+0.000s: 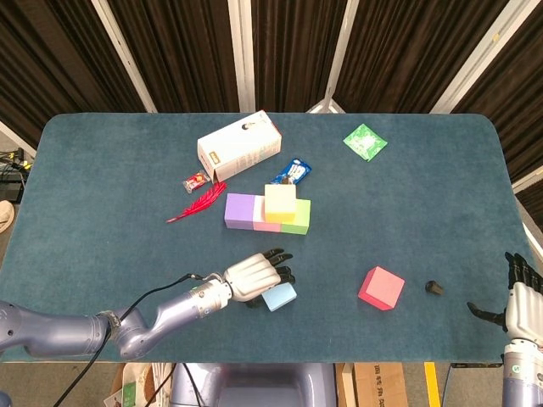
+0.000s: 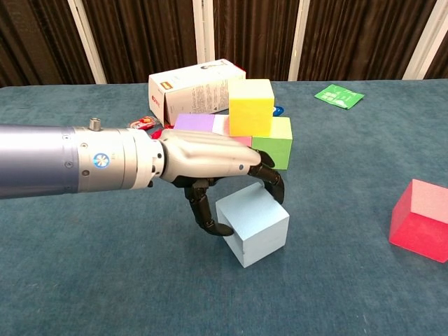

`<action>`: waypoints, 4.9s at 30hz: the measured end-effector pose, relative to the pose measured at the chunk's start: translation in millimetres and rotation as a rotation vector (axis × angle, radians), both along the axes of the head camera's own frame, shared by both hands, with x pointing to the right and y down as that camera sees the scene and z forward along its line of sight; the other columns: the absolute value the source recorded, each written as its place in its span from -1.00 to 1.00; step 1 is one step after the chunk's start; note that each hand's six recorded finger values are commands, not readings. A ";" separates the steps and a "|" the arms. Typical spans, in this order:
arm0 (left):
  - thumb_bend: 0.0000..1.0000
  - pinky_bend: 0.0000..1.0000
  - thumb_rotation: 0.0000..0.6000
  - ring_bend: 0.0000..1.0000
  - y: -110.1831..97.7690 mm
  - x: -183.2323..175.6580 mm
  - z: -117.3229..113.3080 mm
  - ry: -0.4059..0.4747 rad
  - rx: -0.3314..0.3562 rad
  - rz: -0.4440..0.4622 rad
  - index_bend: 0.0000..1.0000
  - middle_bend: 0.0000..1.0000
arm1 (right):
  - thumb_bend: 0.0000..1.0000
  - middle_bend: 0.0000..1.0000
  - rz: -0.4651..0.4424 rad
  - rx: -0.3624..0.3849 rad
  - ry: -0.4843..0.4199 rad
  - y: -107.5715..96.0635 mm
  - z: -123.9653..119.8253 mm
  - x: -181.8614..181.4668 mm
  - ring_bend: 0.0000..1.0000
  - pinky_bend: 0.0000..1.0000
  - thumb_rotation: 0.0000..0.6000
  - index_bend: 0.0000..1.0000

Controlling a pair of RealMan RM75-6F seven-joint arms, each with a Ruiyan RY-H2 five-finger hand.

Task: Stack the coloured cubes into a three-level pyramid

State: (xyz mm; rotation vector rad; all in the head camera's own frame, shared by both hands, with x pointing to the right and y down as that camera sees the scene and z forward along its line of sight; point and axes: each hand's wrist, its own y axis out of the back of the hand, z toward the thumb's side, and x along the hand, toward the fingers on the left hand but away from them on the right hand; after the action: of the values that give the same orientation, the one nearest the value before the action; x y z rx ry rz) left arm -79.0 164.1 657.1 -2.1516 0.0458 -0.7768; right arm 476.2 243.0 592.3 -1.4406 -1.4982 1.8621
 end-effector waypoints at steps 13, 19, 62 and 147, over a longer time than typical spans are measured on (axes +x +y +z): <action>-0.10 -1.00 1.00 -1.00 -10.1 -5.5 -1.9 -0.022 0.025 -0.011 -0.42 -0.45 | -0.82 -1.00 0.008 0.001 0.001 0.5 -0.6 1.2 -1.00 -1.00 1.00 -1.00; -0.10 -1.00 1.00 -1.00 -13.7 -6.5 -8.2 -0.017 0.030 -0.018 -0.41 -0.44 | -0.82 -1.00 0.009 -0.001 -0.003 0.7 -0.5 0.7 -1.00 -1.00 1.00 -1.00; -0.11 -1.00 1.00 -1.00 -86.5 -187.9 -96.0 -0.262 0.103 -0.487 -0.43 -0.47 | -0.82 -1.00 0.006 -0.009 -0.047 2.7 0.2 -4.6 -1.00 -1.00 1.00 -1.00; -0.17 -1.00 1.00 -1.00 -148.3 -60.7 -40.3 -0.314 0.004 -0.918 -0.45 -0.49 | -0.82 -1.00 -0.630 0.016 0.163 -0.1 -21.6 -79.7 -1.00 -1.00 1.00 -1.00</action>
State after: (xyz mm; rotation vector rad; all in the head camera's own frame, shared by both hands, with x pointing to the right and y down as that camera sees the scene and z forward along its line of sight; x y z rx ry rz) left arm -139.7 15.8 616.8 -1.9270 0.9105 -1.6064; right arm 396.5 242.9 570.6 -1.4857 -0.8413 1.5199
